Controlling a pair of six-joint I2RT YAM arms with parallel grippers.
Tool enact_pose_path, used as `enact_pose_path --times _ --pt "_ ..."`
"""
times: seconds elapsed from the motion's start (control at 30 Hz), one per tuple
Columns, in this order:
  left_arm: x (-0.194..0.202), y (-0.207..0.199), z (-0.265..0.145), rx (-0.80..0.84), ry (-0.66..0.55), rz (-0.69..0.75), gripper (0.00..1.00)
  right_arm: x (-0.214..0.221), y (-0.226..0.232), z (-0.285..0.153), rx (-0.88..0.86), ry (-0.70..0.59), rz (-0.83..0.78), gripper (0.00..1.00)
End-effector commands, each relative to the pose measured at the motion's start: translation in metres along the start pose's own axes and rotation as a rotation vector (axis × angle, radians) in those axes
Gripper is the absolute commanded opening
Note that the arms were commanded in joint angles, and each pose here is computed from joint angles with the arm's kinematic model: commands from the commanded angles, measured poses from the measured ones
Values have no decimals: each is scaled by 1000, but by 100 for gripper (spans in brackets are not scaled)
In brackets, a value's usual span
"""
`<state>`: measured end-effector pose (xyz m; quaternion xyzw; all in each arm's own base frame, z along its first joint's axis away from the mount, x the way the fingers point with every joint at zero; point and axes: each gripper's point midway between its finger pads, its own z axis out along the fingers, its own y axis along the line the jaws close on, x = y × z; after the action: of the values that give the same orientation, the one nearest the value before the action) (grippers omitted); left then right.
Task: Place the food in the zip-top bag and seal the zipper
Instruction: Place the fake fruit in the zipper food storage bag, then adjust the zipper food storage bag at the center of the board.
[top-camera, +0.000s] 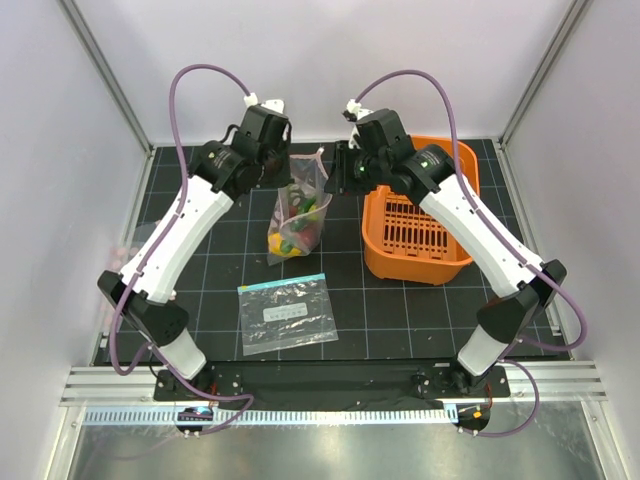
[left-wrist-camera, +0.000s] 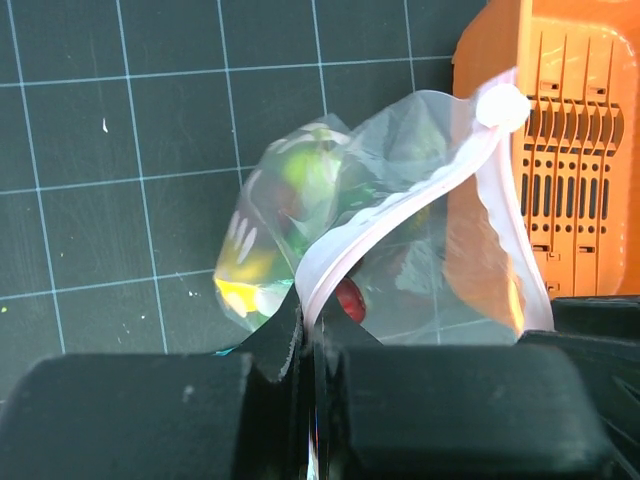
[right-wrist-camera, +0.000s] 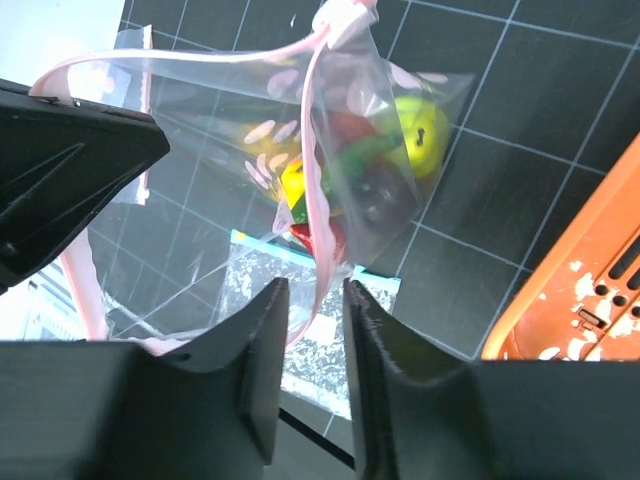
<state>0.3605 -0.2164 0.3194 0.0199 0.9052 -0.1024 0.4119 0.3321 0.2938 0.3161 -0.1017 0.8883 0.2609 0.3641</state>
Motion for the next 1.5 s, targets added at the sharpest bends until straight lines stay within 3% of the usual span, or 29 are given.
enact_pose_path --times 0.0,0.17,0.33,0.6,0.7,0.73,0.83,1.03,1.13,1.47 --pt "-28 -5 -28 53 -107 -29 2 0 7 2 -34 6 26 33" --pt "-21 -14 -26 102 -79 -6 2 -5 13 1 -48 6 47 6" --pt "-9 -23 -27 178 -56 18 9 -14 17 -2 -46 -2 80 1" --pt "5 -25 -31 230 -49 24 20 -10 22 7 -65 18 128 1" --pt "6 -26 -34 238 -42 28 30 -9 23 9 -70 24 130 1" --pt "5 -27 -36 249 -45 32 41 -11 23 8 -73 20 132 1" --pt "2 -32 -43 291 -64 50 52 -14 28 7 -92 11 140 1" --pt "7 -41 -48 359 -47 99 58 -22 36 10 -117 16 157 1" --pt "14 -44 -46 384 -27 109 66 -25 40 11 -124 27 177 1" --pt "23 -50 -44 427 4 137 73 -40 55 9 -200 0 227 1"
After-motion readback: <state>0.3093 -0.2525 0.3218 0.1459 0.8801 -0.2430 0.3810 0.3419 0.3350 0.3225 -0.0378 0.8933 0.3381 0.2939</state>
